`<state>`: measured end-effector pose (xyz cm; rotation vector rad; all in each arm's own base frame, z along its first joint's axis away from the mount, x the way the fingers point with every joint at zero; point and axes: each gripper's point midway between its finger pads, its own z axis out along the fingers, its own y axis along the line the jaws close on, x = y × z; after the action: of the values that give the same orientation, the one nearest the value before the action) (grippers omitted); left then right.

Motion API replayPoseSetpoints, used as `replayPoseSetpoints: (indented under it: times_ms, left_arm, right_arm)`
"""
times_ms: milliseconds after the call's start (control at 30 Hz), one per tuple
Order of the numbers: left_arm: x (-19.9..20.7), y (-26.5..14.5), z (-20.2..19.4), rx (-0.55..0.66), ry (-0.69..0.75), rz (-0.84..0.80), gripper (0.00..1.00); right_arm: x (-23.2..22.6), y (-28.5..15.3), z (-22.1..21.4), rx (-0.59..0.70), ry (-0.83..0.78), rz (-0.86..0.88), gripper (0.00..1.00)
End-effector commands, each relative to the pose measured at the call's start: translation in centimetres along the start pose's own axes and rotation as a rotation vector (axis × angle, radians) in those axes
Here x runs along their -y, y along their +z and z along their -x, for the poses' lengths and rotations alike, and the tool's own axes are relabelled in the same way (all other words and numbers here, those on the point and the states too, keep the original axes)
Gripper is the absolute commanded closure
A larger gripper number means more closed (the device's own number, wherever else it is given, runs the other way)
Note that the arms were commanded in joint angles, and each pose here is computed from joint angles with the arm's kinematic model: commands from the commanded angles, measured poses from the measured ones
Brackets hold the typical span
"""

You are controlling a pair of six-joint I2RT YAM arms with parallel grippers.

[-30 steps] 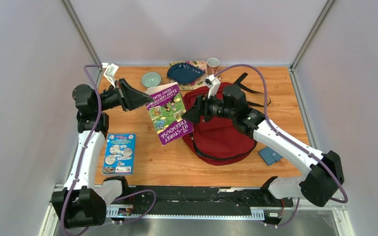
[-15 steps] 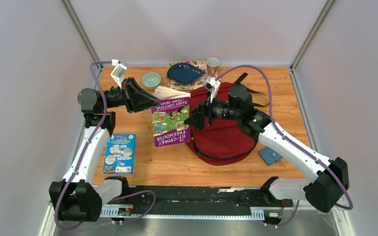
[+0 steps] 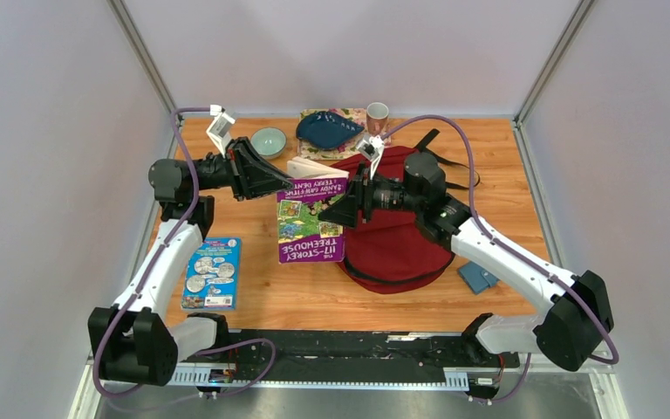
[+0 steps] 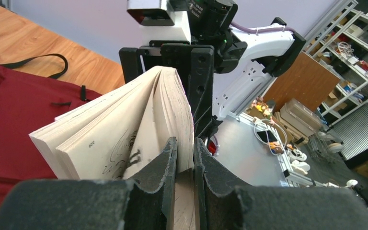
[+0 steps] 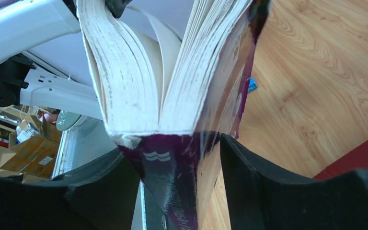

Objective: Pack the student bag
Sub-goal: Pick up the book from the center of the board.

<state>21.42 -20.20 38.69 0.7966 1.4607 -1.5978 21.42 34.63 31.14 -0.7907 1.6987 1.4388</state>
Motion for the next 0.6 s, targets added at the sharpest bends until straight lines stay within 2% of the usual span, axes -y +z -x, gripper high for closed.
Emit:
replayPoseSetpoints:
  times_ms: [0,33,67,100,133,167,200,233,267,333,567]
  left_arm:
    - [0.4,0.5,1.4,0.072,0.066,-0.001,1.0]
    - [0.2,0.5,1.4,0.079,0.056,0.0,1.0]
    - [0.1,0.5,1.4,0.085,0.055,0.004,1.0]
    - [-0.3,0.5,1.2,0.091,0.037,0.011,0.96]
    - [-0.8,0.5,1.4,0.108,0.052,0.025,0.89]
    - [-2.0,0.5,1.0,0.105,-0.02,0.065,0.81]
    - [-2.7,0.4,0.8,0.103,-0.037,0.096,0.5]
    - [-4.4,0.3,1.0,0.121,0.033,0.163,0.21]
    - [-6.4,-0.1,-0.6,0.095,-0.093,0.252,0.2]
    - [-8.2,-0.8,-1.2,0.1,-0.078,0.362,0.2]
    - [-9.1,-1.1,-2.5,0.137,-0.117,0.391,0.2]
  right_arm:
    - [-1.1,0.4,1.5,0.076,0.028,0.058,0.44]
    - [-1.1,0.4,1.5,0.078,0.032,0.057,0.49]
    - [-1.1,0.4,1.2,0.072,0.042,0.065,0.69]
    - [-1.4,0.4,1.4,0.081,0.045,0.08,0.8]
    - [-1.6,0.3,1.4,0.085,0.052,0.082,0.89]
    - [-1.4,0.2,1.6,0.094,0.055,0.07,1.0]
    - [-1.2,0.1,1.2,0.09,0.065,0.062,1.0]
    - [-1.5,-0.3,1.4,0.104,0.056,0.058,1.0]
    - [-1.2,-0.5,1.7,0.125,0.058,0.034,1.0]
    - [-1.5,-1.3,1.9,0.15,0.055,0.023,1.0]
    - [-1.8,-2.5,3.4,0.232,0.065,-0.025,1.0]
